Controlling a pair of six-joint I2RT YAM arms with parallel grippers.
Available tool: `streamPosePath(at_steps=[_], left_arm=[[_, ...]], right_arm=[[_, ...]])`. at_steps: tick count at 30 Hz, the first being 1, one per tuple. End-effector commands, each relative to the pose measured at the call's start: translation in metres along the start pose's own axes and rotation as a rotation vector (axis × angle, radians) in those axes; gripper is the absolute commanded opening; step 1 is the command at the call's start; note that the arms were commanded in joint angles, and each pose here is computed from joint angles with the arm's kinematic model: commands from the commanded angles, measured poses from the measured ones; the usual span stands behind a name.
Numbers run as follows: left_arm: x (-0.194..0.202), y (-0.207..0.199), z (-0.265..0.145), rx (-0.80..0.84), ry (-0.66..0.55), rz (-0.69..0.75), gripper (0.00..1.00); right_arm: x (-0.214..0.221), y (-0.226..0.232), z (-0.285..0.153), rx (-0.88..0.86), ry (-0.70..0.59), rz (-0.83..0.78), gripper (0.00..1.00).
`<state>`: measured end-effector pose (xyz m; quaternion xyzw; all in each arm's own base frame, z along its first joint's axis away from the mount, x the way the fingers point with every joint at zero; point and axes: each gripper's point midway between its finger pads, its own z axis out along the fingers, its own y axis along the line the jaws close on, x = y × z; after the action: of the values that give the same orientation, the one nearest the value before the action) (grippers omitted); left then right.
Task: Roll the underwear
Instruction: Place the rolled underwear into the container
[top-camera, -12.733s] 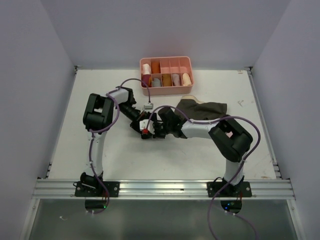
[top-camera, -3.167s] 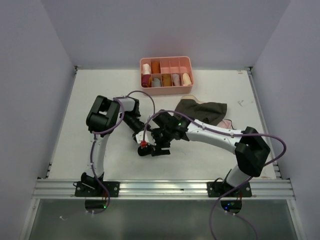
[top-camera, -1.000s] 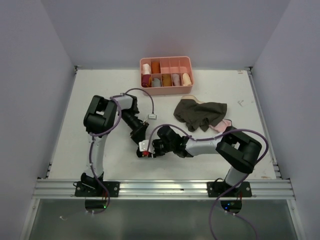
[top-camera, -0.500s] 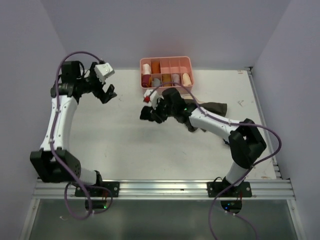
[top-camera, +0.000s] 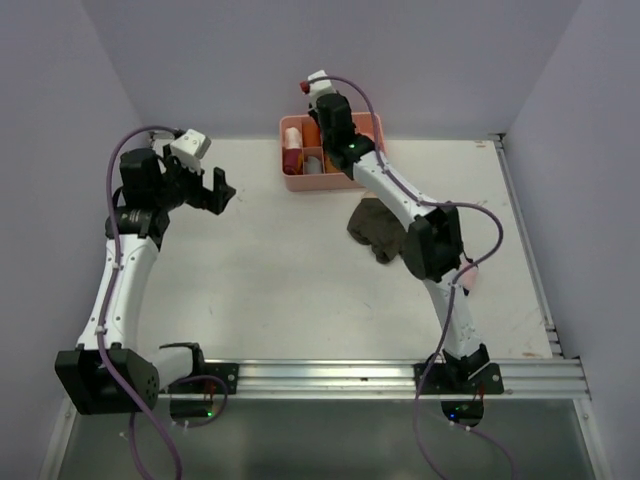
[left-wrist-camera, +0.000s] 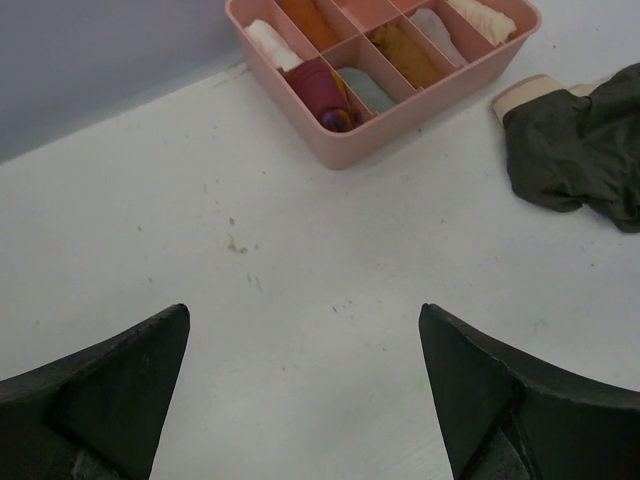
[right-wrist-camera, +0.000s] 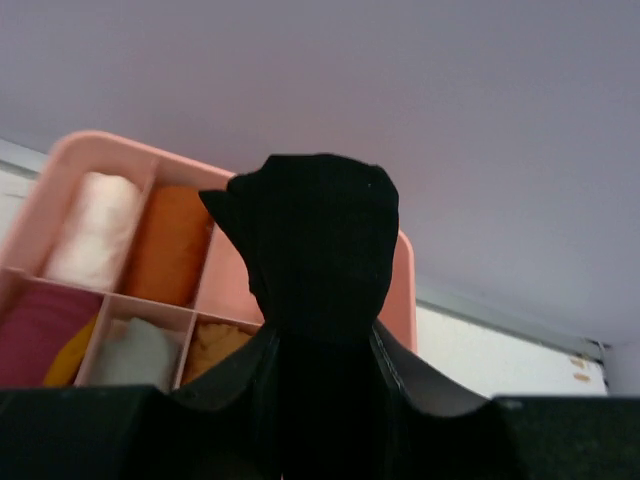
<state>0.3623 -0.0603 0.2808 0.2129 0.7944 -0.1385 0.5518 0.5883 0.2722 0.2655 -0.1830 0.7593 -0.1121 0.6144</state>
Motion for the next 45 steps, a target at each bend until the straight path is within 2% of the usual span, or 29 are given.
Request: streamPosePath(at_steps=[1, 3, 4, 11, 14, 20, 23, 31, 40, 44, 45], left_arm=[[0.005, -0.013, -0.001, 0.031, -0.020, -0.109, 1.00], [0.013, -0.016, 0.000, 0.035, -0.012, -0.141, 1.00], [0.013, -0.016, -0.002, 0.027, -0.016, -0.147, 1.00], [0.035, -0.023, -0.006, 0.021, 0.020, -0.193, 1.00], [0.038, -0.025, -0.007, 0.029, 0.032, -0.201, 1.00], [0.058, -0.029, -0.008, 0.017, 0.059, -0.247, 1.00], [0.062, -0.029, -0.009, 0.010, 0.067, -0.255, 1.00], [0.067, -0.028, -0.009, -0.006, 0.070, -0.272, 1.00], [0.075, -0.030, -0.012, -0.014, 0.086, -0.285, 1.00], [0.074, -0.029, -0.012, -0.020, 0.088, -0.284, 1.00], [0.074, -0.029, -0.012, -0.020, 0.088, -0.284, 1.00]], right_arm=[[0.020, -0.020, 0.036, 0.230, 0.032, -0.056, 0.00], [-0.004, -0.029, 0.044, 0.287, -0.059, -0.017, 0.00], [0.006, -0.023, 0.054, 0.296, -0.063, -0.056, 0.00], [0.034, -0.017, 0.089, 0.323, -0.125, -0.064, 0.00], [0.043, -0.011, 0.099, 0.301, -0.156, -0.017, 0.00], [0.029, -0.006, 0.103, 0.241, -0.253, 0.154, 0.00], [0.030, -0.002, 0.108, 0.193, -0.249, 0.216, 0.00], [0.073, 0.028, 0.128, 0.102, -0.197, 0.262, 0.00], [0.116, 0.042, 0.138, 0.039, -0.085, 0.305, 0.00], [0.137, 0.048, 0.133, 0.013, 0.009, 0.311, 0.00], [0.135, 0.050, 0.130, 0.005, 0.023, 0.354, 0.00]])
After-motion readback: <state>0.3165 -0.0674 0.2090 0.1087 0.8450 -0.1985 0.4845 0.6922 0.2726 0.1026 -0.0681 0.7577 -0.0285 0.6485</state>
